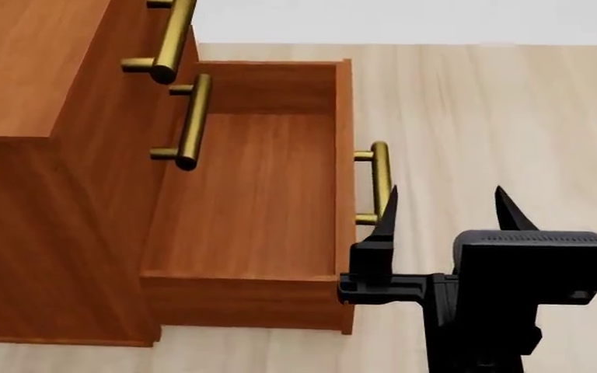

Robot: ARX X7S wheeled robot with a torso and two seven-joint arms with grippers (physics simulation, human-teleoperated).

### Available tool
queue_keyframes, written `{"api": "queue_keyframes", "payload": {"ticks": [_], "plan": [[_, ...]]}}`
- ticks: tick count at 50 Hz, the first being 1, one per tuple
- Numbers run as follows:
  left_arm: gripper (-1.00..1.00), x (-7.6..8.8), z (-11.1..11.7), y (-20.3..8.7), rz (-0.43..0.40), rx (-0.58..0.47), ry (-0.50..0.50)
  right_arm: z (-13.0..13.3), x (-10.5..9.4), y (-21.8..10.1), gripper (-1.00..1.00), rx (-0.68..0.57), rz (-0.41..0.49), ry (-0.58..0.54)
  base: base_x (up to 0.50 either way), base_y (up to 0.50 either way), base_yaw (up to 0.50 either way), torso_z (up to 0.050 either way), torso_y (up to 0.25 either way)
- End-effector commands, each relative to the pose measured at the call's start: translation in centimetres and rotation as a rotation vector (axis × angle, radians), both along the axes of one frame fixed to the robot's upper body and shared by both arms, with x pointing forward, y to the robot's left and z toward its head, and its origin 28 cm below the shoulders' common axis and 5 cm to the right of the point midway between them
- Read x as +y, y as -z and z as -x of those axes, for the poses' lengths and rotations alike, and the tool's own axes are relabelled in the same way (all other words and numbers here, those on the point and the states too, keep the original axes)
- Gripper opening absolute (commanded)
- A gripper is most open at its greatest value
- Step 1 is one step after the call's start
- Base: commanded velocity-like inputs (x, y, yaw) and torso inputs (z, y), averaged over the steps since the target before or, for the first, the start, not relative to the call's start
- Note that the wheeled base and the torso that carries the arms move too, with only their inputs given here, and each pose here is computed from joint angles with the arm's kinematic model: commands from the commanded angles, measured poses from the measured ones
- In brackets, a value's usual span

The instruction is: Close the bottom drawer of the cabinet and open the top drawer.

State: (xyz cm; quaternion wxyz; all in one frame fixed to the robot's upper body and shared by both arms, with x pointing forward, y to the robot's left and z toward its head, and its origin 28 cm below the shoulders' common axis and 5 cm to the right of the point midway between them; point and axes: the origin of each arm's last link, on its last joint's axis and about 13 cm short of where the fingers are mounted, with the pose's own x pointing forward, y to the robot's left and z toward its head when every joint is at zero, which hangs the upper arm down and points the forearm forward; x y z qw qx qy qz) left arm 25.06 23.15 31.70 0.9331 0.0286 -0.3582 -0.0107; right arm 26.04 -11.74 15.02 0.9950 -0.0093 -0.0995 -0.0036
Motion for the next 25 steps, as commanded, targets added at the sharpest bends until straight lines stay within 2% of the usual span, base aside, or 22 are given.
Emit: {"api": "queue_keyframes", "payload": {"ticks": [1,8,16,25], "plan": [[1.00,0.0,0.1,0.0,-0.001,0.000,0.001,0.0,0.0,0.0,1.00,-0.002,-0.001,-0.001,-0.01,0.00,0.00,0.000,-0.154],[1.00,0.0,0.2,-0.1,0.010,-0.001,0.003,0.0,-0.1,-0.3,1.00,-0.007,0.006,0.010,0.00,0.00,0.00,0.000,-0.081],[1.00,0.1,0.2,0.0,0.008,0.000,0.001,-0.6,-1.0,-0.6,1.00,-0.009,0.003,0.107,0.00,0.00,0.00,0.000,0.000],[1.00,0.1,0.1,0.0,0.005,0.001,0.000,-1.8,-2.7,0.2,1.00,0.067,-0.016,0.217,0.00,0.00,0.00,0.000,0.000]]}}
